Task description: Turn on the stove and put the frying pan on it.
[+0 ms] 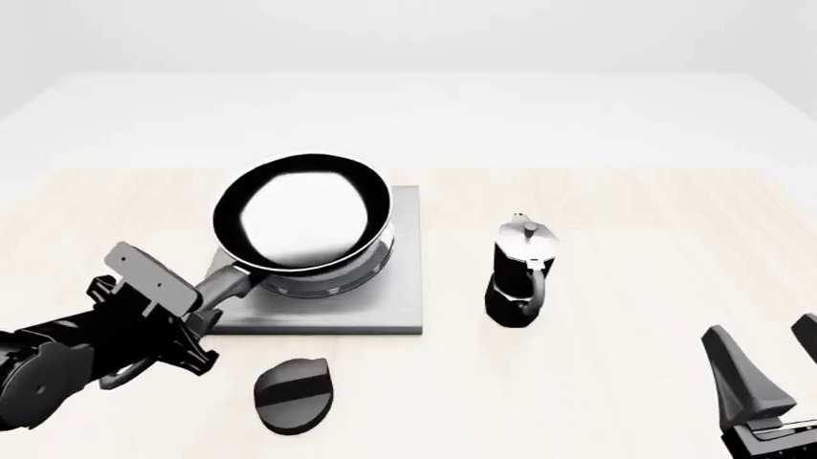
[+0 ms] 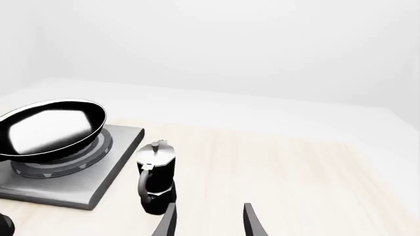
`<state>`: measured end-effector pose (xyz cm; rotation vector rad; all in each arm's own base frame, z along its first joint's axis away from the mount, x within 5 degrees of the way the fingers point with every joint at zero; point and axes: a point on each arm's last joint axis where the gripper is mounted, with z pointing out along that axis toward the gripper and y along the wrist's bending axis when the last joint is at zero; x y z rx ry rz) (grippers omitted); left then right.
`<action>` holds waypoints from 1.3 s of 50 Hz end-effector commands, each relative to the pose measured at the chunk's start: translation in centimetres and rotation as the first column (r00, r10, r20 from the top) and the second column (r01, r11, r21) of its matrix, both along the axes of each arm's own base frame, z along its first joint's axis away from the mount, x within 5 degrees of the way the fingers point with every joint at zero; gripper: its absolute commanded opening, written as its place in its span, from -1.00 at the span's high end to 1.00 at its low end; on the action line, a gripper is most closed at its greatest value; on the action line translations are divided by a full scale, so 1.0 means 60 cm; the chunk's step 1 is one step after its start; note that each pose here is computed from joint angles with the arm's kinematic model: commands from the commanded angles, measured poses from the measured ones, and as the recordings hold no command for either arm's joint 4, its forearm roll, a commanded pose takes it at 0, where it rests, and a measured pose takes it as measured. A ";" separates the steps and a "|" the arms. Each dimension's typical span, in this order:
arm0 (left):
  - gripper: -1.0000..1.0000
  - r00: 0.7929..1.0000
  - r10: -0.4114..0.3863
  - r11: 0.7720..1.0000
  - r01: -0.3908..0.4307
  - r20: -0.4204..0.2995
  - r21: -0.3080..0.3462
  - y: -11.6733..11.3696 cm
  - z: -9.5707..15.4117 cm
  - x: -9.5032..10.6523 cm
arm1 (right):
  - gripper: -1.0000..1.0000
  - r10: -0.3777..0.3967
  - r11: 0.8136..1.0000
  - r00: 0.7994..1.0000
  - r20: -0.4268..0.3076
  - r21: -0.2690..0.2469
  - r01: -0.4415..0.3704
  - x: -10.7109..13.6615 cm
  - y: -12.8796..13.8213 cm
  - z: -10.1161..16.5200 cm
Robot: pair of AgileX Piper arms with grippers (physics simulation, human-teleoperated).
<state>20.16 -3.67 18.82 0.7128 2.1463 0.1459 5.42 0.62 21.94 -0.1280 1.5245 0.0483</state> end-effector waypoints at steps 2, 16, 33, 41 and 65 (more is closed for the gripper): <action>1.00 0.999 0.032 0.998 -0.031 0.017 -0.047 -0.003 0.001 0.006 | -1.00 -0.001 1.000 1.000 0.000 0.001 0.001 0.000 0.000 -0.001; 1.00 0.999 0.032 0.999 -0.032 0.004 -0.036 -0.002 -0.016 0.010 | -1.00 0.000 1.000 1.000 0.001 0.003 0.000 0.000 0.000 -0.001; 1.00 1.000 0.026 0.999 -0.026 -0.003 -0.033 -0.004 -0.022 0.011 | -1.00 -0.003 1.000 1.000 0.000 0.005 0.003 0.000 0.000 0.000; 1.00 1.000 0.024 0.999 -0.024 -0.005 -0.032 -0.004 -0.024 0.011 | -1.00 -0.004 1.000 1.000 0.001 0.004 0.004 0.000 0.000 0.001; -1.00 0.999 0.032 0.998 -0.032 0.008 -0.046 -0.005 -0.011 0.014 | -1.00 -0.005 1.000 1.000 0.005 0.007 0.005 0.000 -0.001 0.002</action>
